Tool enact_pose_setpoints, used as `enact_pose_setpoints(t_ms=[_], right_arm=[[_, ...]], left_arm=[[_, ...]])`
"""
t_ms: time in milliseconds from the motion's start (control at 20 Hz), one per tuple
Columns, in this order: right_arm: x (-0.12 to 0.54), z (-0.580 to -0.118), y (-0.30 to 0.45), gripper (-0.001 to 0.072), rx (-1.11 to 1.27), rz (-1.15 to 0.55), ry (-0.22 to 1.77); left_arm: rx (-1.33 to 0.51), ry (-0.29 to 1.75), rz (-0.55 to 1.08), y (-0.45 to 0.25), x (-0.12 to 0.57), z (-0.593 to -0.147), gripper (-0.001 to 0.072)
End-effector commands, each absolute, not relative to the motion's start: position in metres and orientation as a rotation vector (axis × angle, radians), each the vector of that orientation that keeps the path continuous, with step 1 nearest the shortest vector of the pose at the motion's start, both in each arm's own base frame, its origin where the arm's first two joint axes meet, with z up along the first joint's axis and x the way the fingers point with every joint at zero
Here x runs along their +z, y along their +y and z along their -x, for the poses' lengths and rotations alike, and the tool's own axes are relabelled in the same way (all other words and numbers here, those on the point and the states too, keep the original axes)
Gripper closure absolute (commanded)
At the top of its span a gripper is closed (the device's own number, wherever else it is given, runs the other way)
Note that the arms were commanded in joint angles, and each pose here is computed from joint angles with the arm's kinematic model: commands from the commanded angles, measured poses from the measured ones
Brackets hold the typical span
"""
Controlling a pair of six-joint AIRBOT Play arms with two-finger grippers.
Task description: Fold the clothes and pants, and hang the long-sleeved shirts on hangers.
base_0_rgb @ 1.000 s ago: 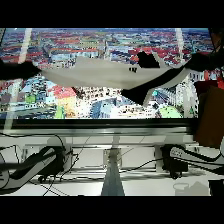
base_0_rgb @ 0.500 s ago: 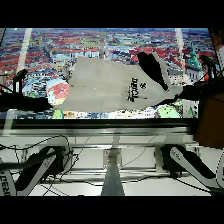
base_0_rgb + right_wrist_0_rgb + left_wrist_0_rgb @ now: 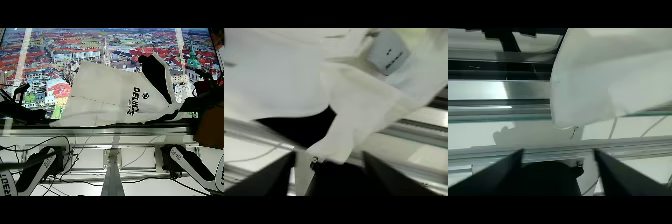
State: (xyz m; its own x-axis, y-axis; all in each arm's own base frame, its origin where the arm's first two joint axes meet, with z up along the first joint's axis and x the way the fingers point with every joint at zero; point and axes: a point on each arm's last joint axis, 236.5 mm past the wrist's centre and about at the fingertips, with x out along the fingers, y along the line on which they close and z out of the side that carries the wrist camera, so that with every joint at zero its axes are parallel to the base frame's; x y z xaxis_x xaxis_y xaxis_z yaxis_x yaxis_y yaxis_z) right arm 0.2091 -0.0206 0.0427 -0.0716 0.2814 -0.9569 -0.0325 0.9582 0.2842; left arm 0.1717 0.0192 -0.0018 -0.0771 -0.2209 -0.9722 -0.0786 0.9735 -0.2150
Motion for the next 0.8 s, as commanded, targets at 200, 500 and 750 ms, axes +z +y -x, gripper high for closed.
enact_pose_setpoints(t_ms=[200,500,750], right_arm=[[0.039,-0.237,-0.033,0.0242,0.199,-0.157,1.515],[0.067,-0.357,-0.128,0.0525,-0.145,0.02,0.986],[-0.014,-0.311,-0.174,0.0606,-0.217,-0.345,1.227]], left_arm=[[-0.084,1.534,0.222,0.026,-0.004,-0.199,0.0012],[0.082,1.179,0.383,0.039,0.012,-0.281,0.0028],[0.041,1.093,0.493,0.025,0.019,-0.307,0.0028]])
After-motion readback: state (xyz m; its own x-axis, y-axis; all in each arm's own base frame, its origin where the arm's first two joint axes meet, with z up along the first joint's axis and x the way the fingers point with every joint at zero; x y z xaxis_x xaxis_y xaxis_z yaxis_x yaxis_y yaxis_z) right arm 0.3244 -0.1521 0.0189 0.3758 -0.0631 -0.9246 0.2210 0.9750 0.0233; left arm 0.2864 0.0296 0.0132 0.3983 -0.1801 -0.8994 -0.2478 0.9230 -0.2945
